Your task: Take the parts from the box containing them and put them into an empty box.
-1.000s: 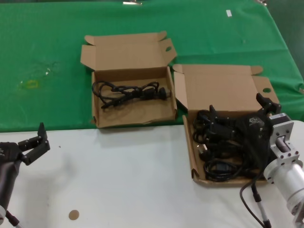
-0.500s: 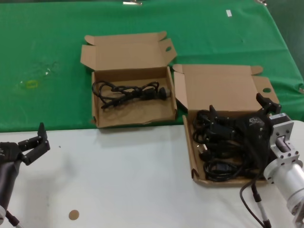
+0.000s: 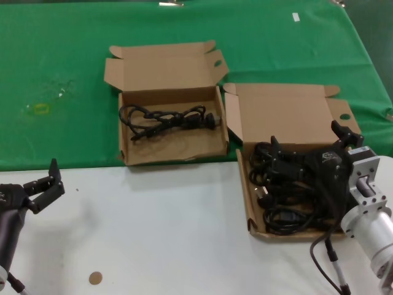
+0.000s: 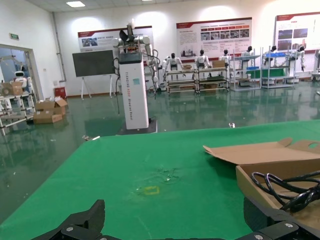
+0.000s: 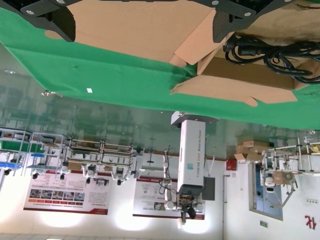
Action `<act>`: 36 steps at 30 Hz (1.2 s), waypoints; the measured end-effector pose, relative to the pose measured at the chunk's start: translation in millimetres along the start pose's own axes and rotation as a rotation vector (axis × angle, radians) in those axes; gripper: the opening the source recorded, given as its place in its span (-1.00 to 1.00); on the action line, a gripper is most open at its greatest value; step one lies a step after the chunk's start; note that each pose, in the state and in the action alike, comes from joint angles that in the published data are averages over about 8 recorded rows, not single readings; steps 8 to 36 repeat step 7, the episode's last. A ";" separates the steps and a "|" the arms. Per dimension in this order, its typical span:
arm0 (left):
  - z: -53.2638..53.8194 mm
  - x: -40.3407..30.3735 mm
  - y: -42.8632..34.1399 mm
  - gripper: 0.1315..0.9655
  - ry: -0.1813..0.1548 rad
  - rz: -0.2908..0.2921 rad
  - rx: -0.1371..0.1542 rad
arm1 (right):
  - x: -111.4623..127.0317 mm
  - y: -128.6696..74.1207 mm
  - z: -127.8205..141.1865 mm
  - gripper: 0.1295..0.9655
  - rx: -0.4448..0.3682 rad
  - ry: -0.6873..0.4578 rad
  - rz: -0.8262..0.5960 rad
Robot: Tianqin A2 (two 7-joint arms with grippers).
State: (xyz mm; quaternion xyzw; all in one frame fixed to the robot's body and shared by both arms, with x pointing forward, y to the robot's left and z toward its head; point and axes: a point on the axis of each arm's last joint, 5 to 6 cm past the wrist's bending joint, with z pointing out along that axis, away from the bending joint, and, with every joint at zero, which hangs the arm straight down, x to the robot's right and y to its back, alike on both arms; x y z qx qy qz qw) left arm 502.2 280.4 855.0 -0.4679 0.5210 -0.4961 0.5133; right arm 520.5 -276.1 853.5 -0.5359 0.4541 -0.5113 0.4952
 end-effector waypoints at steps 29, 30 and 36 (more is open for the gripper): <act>0.0 0.0 0.0 1.00 0.000 0.000 0.000 | 0.0 0.0 0.0 1.00 0.000 0.000 0.000; 0.0 0.0 0.0 1.00 0.000 0.000 0.000 | 0.0 0.0 0.0 1.00 0.000 0.000 0.000; 0.0 0.0 0.0 1.00 0.000 0.000 0.000 | 0.0 0.0 0.0 1.00 0.000 0.000 0.000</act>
